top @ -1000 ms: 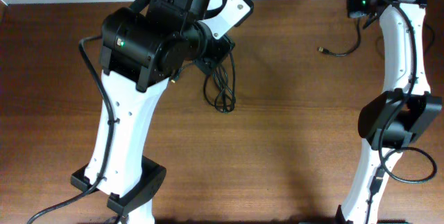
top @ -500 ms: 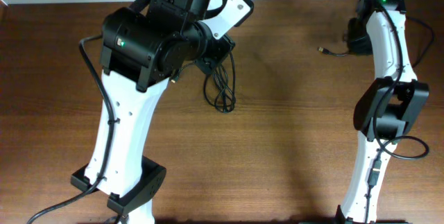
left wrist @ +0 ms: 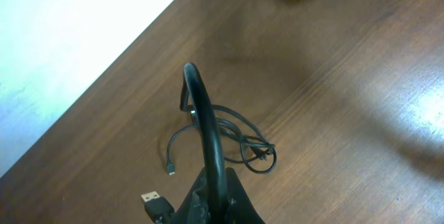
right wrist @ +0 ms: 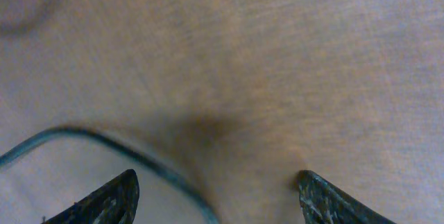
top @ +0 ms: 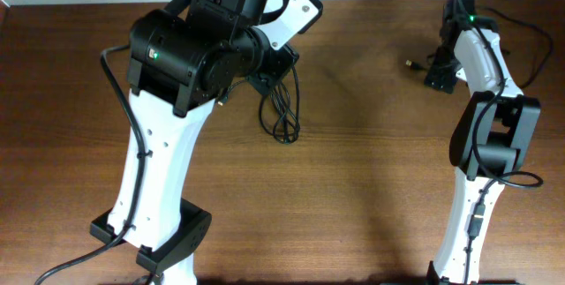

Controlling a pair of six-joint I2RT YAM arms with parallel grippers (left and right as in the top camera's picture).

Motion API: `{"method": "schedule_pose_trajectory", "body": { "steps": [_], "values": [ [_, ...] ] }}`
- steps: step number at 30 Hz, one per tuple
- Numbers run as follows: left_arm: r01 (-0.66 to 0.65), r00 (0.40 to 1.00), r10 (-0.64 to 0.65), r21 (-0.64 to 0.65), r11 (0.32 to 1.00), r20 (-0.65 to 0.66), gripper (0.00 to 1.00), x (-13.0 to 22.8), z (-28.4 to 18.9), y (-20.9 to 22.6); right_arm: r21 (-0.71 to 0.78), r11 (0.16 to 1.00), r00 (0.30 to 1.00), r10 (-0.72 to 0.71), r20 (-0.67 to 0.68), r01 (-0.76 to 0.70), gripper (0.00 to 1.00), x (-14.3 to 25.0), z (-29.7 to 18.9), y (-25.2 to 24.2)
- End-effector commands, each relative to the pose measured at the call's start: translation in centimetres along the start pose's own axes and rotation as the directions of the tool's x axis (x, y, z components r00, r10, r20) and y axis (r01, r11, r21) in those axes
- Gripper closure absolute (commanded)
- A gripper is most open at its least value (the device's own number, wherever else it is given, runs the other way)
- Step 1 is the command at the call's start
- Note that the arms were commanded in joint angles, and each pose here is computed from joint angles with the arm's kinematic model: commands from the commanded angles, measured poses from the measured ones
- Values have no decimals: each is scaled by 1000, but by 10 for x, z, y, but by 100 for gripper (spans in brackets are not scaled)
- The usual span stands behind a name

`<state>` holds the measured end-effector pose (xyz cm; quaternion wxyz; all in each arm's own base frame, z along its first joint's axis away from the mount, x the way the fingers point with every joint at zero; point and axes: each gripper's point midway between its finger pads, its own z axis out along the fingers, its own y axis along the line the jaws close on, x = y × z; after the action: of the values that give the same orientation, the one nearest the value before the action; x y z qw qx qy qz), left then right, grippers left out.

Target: Untangle cables

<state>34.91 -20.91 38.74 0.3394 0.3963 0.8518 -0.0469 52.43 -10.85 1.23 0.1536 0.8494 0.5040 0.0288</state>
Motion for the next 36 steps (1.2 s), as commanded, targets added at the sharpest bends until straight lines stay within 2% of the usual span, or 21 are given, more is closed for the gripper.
{"method": "schedule_pose_trajectory", "body": {
  "steps": [1,4,6,9,12,14,18,22,28,32,34,36],
  "values": [
    [-13,1000,13,23,1000,15,100,-2,-2,-4,-25,996,997,-81,7,81,27,3,4,2],
    [-13,1000,13,31,999,18,100,-3,-2,-6,-113,974,980,-198,1,197,27,10,4,23],
    [-13,1000,13,30,999,17,100,-3,-2,-6,-170,923,938,-344,43,346,32,12,8,38],
    [-13,1000,13,30,999,17,100,-3,-2,-5,-91,919,921,-374,106,384,34,0,29,23],
    [-13,1000,13,30,999,17,100,-3,-2,-5,5,922,921,-386,48,386,34,0,50,-4],
    [-13,1000,13,30,999,17,100,-3,-2,-5,57,934,936,-353,0,352,34,2,55,-20],
    [-13,1000,13,30,999,17,100,-3,-2,-6,247,954,985,-152,-85,168,29,4,51,-65],
    [-13,1000,13,30,999,17,100,-3,-2,-6,311,948,993,-40,-108,72,28,4,50,-76],
    [-13,1000,13,30,999,17,100,-3,-2,-6,317,949,980,52,-190,11,27,9,67,-71],
    [-13,1000,13,30,999,17,100,-3,-2,-6,333,943,921,123,-369,7,27,47,90,-74],
    [-13,1000,13,30,999,17,100,-3,-2,-6,297,954,905,107,-411,22,27,62,95,-69],
    [-13,1000,13,30,999,17,100,-3,-2,-5,210,975,917,20,-399,70,27,72,98,-59]
  ]
}}
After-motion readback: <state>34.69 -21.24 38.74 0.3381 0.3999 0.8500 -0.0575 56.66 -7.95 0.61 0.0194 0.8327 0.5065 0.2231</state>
